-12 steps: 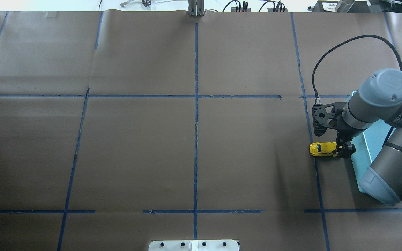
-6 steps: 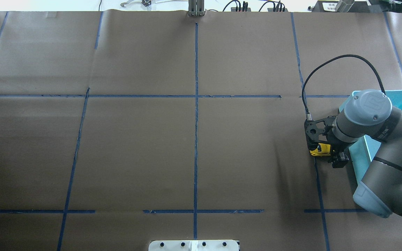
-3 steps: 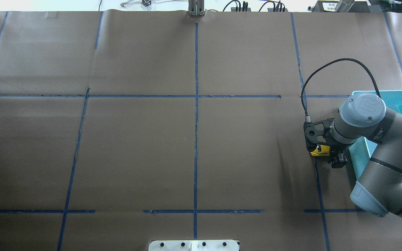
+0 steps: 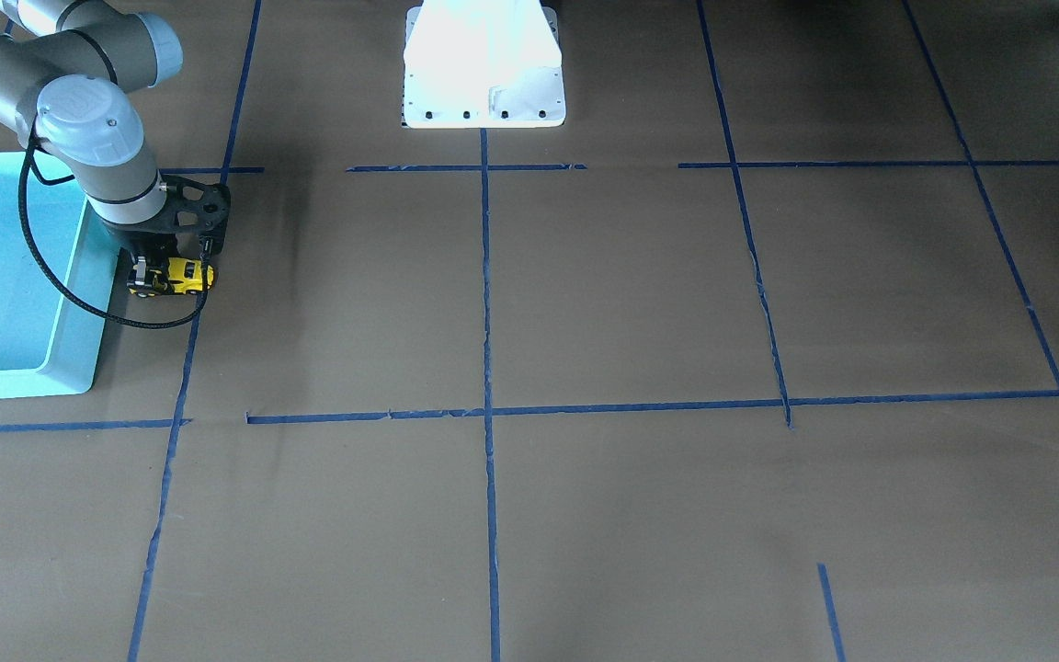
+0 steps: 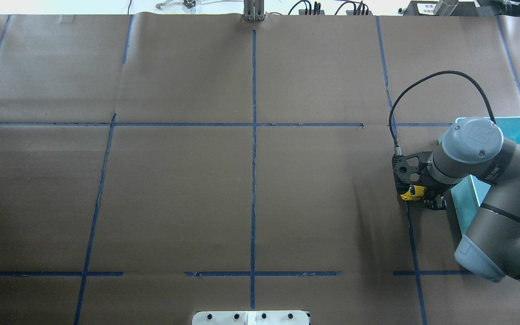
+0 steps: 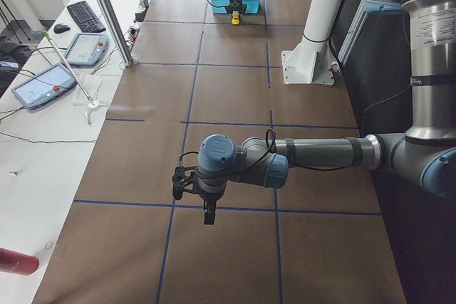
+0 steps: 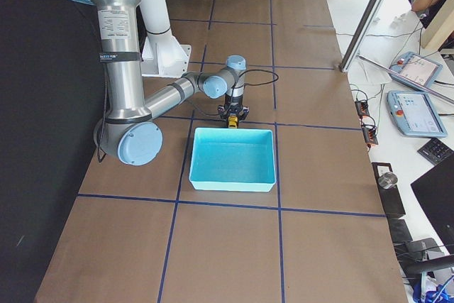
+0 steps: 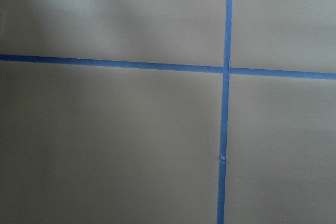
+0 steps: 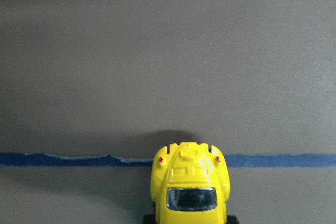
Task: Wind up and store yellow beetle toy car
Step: 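Lift the car with the right gripper and move it over the bin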
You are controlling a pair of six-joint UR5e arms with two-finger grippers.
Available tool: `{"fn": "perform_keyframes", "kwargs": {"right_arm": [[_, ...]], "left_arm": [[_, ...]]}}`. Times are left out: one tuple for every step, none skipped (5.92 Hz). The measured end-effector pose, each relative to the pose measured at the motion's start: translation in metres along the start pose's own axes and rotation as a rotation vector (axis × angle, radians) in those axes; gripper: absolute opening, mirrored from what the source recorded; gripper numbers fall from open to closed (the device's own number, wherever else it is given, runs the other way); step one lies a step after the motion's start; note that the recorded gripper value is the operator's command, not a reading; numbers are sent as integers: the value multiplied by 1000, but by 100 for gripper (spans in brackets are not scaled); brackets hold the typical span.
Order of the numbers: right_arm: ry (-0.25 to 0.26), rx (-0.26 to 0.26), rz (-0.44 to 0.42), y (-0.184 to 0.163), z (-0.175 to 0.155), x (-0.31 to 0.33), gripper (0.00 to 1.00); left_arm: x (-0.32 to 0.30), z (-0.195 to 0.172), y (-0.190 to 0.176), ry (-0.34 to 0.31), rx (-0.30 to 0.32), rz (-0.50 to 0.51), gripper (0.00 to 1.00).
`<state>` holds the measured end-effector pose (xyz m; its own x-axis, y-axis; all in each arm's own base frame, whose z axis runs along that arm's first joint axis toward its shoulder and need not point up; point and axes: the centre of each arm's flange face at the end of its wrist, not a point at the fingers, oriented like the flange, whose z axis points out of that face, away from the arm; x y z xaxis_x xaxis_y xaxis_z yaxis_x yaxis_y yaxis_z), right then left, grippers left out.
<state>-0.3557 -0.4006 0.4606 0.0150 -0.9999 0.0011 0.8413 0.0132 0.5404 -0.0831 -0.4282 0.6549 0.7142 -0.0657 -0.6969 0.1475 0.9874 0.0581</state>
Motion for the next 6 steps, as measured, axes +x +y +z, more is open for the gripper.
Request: {"fn": "perform_keyframes", "kwargs": {"right_arm": [[27, 27, -2, 1, -34, -8, 0], [55, 46, 14, 11, -79, -14, 0], [74, 44, 34, 29, -115, -17, 0], [73, 17, 24, 56, -129, -22, 0], [59, -28, -17, 90, -124, -25, 0], [43, -70, -48, 122, -114, -26, 0]], "left_arm": [[2, -2, 0, 1, 3, 3, 100], [4, -4, -2, 1, 7, 7, 100], [5, -4, -2, 1, 8, 9, 100], [3, -2, -1, 1, 5, 7, 100], [5, -4, -2, 2, 4, 8, 100], [10, -9, -6, 3, 3, 8, 100]]}}
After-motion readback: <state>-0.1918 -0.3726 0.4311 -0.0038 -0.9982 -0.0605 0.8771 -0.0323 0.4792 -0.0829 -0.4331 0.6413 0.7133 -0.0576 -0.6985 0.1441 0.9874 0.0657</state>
